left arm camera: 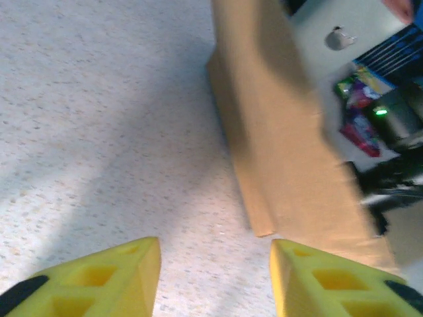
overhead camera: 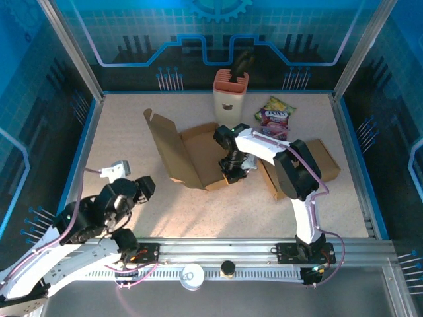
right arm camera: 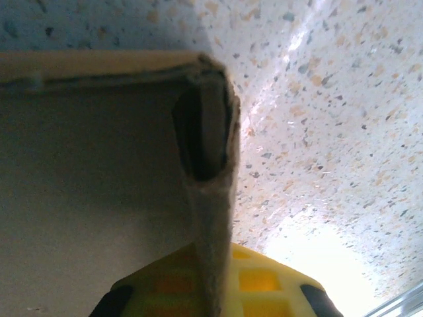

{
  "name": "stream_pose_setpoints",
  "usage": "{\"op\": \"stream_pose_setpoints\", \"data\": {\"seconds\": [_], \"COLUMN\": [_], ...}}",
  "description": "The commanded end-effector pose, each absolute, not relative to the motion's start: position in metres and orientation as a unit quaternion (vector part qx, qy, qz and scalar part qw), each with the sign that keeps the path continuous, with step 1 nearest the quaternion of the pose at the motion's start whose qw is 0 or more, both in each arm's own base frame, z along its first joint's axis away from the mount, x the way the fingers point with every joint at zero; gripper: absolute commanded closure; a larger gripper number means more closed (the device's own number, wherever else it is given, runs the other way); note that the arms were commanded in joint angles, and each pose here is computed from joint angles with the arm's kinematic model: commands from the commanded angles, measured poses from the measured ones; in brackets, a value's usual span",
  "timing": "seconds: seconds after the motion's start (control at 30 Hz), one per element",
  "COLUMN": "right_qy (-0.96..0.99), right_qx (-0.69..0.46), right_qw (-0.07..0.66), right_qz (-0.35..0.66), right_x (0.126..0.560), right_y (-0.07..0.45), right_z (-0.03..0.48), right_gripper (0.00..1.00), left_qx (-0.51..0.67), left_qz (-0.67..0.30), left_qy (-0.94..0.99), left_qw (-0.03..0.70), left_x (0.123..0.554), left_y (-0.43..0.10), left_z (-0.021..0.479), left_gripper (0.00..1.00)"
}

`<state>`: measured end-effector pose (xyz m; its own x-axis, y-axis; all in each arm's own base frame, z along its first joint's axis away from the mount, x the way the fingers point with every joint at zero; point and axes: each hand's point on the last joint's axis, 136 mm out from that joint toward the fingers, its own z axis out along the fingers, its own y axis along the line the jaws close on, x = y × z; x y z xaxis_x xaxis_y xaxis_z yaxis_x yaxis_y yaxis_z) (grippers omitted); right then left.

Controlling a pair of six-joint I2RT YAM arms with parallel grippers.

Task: Fold the paper box

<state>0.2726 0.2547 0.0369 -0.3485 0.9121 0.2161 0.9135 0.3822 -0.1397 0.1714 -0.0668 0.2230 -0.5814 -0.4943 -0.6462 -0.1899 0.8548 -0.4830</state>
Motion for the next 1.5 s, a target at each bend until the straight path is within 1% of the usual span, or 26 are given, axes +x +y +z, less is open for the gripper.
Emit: {"op": "stream_pose_setpoints", "data": {"seconds": [0.0, 0.13, 0.2, 0.37, 0.5, 0.67, 0.77, 0.8, 0.83, 0.87, 0.9, 1.0, 1.03, 1.13, 1.27, 1.33, 1.4, 1.47], "right_qy": [-0.805, -0.795, -0.791, -0.792, -0.781, -0.787, -0.8, -0.808, -0.817, -0.826, -0.838, -0.873, -0.883, -0.906, -0.937, -0.947, -0.942, -0.922], "right_qx": [-0.57, -0.582, -0.586, -0.583, -0.596, -0.587, -0.569, -0.561, -0.551, -0.54, -0.529, -0.479, -0.46, -0.414, -0.308, -0.202, -0.065, 0.051], "right_qw": [0.163, 0.172, 0.174, 0.18, 0.187, 0.189, 0.188, 0.18, 0.169, 0.154, 0.129, 0.065, 0.052, 0.005, -0.097, -0.171, -0.239, -0.267], "right_qz": [-0.017, -0.018, -0.014, 0.002, 0.004, -0.002, -0.021, -0.028, -0.036, -0.044, -0.048, -0.068, -0.075, -0.088, -0.137, -0.18, -0.228, -0.275], "right_x": [0.254, 0.237, 0.23, 0.218, 0.201, 0.197, 0.198, 0.198, 0.2, 0.202, 0.204, 0.212, 0.213, 0.215, 0.238, 0.258, 0.268, 0.265], "right_y": [0.268, 0.272, 0.276, 0.28, 0.286, 0.294, 0.303, 0.304, 0.305, 0.305, 0.303, 0.305, 0.307, 0.303, 0.298, 0.307, 0.328, 0.351], "right_z": [0.044, 0.041, 0.044, 0.052, 0.046, 0.041, 0.038, 0.039, 0.043, 0.047, 0.054, 0.077, 0.084, 0.102, 0.137, 0.168, 0.207, 0.239], "right_gripper": [1.0, 1.0, 1.0, 1.0, 1.0, 1.0, 0.94, 0.85, 0.78, 0.75, 0.64, 0.38, 0.32, 0.24, 0.22, 0.22, 0.24, 0.26], "left_qx": [-0.231, -0.234, -0.241, -0.276, -0.273, -0.267, -0.266, -0.265, -0.265, -0.264, -0.261, -0.251, -0.248, -0.24, -0.23, -0.226, -0.222, -0.217], "left_qz": [-0.163, -0.173, -0.176, -0.246, -0.268, -0.279, -0.282, -0.285, -0.287, -0.29, -0.291, -0.289, -0.289, -0.291, -0.294, -0.296, -0.296, -0.295], "left_qy": [0.867, 0.866, 0.87, 0.864, 0.859, 0.859, 0.859, 0.858, 0.856, 0.855, 0.854, 0.855, 0.855, 0.855, 0.855, 0.855, 0.855, 0.857], "left_qw": [0.409, 0.406, 0.393, 0.343, 0.341, 0.337, 0.335, 0.336, 0.337, 0.339, 0.342, 0.35, 0.352, 0.356, 0.36, 0.362, 0.363, 0.363], "left_x": [0.172, 0.186, 0.195, 0.221, 0.238, 0.249, 0.25, 0.25, 0.249, 0.249, 0.249, 0.25, 0.251, 0.255, 0.258, 0.259, 0.259, 0.26], "left_y": [-0.058, -0.073, -0.08, -0.097, -0.104, -0.113, -0.114, -0.115, -0.115, -0.115, -0.115, -0.115, -0.115, -0.118, -0.121, -0.122, -0.123, -0.124], "left_z": [0.191, 0.174, 0.162, 0.132, 0.123, 0.115, 0.109, 0.109, 0.108, 0.11, 0.111, 0.117, 0.118, 0.124, 0.134, 0.14, 0.144, 0.147], "left_gripper": [0.57, 0.58, 0.58, 0.6, 0.62, 0.62, 0.62, 0.62, 0.62, 0.62, 0.62, 0.62, 0.61, 0.61, 0.61, 0.61, 0.6, 0.59]}}
